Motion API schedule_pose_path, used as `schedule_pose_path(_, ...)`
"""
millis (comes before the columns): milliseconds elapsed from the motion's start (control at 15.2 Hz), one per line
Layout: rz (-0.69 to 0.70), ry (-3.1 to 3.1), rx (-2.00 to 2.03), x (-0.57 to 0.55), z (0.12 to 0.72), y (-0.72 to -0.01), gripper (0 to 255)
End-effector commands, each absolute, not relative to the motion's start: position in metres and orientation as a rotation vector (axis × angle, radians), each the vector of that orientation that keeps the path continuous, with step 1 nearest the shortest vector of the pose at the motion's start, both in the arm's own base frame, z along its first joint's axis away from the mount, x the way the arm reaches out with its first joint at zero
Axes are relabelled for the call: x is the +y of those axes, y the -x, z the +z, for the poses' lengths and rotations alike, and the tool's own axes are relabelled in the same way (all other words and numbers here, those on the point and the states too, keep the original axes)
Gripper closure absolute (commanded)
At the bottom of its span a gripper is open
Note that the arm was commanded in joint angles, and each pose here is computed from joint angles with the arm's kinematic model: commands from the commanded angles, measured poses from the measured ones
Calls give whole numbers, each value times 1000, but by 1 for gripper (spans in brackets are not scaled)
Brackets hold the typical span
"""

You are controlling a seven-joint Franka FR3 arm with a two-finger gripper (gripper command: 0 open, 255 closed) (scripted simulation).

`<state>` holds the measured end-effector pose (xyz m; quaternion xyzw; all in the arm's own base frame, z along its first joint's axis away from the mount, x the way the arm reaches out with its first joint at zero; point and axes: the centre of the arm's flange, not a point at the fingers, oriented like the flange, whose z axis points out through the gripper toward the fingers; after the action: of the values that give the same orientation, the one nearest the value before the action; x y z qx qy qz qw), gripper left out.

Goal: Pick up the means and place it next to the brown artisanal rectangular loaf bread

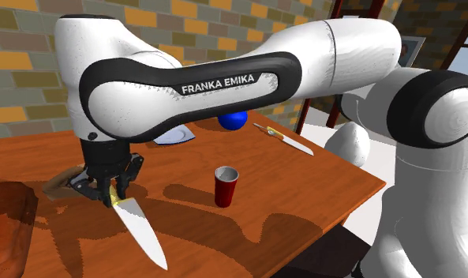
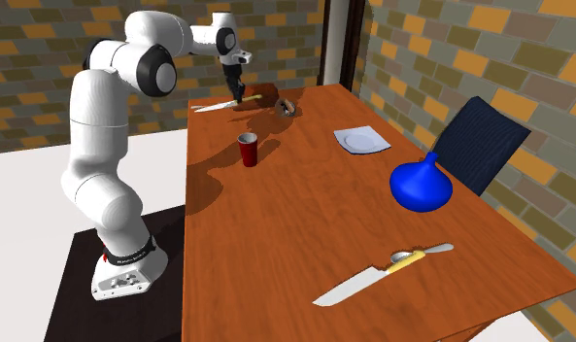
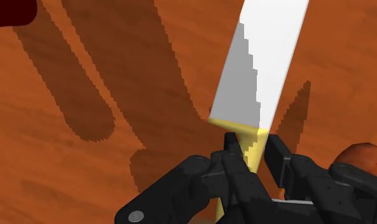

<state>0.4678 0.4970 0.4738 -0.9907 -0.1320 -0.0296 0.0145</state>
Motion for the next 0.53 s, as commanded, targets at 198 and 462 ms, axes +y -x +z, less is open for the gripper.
schedule_pose_path(198,-93,3084,-411,497,447,-468,255)
schedule_pose_path(462,-93,3084,-411,497,426,-468,255)
